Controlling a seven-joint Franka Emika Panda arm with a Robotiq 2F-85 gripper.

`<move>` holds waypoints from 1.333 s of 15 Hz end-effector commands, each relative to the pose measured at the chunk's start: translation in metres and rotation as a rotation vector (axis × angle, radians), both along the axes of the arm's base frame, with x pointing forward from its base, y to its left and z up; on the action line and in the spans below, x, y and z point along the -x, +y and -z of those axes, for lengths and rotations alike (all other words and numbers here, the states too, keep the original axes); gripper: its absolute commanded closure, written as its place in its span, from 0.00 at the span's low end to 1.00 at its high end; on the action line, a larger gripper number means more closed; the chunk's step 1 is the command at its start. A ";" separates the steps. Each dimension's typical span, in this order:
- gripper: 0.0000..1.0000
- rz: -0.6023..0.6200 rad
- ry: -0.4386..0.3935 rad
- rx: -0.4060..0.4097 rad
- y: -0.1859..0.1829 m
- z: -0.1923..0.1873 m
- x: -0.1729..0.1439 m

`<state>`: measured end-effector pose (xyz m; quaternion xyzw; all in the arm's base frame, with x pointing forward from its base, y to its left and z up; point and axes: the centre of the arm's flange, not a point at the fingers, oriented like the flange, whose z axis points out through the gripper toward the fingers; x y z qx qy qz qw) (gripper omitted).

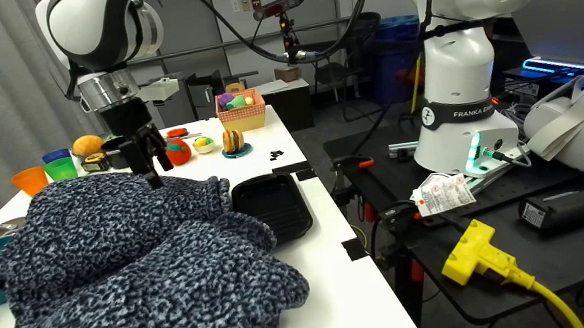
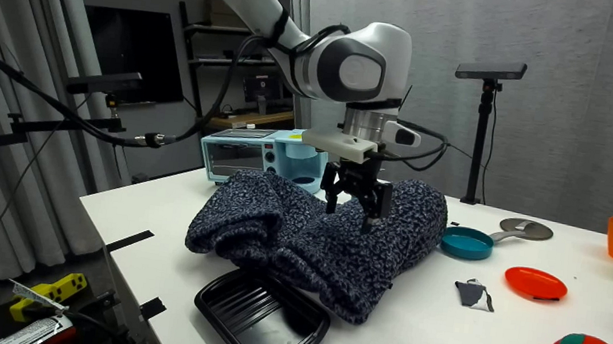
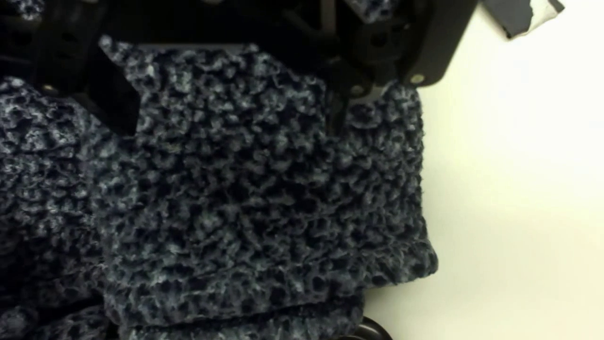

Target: Straighten the cloth

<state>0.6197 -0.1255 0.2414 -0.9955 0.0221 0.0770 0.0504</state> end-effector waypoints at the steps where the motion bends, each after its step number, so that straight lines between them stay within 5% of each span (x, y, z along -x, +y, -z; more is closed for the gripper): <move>1: 0.00 -0.003 0.012 0.001 0.037 -0.018 0.008; 11: 0.00 -0.045 0.085 -0.095 0.140 -0.004 0.042; 20: 0.00 -0.028 0.202 -0.213 0.166 0.040 0.039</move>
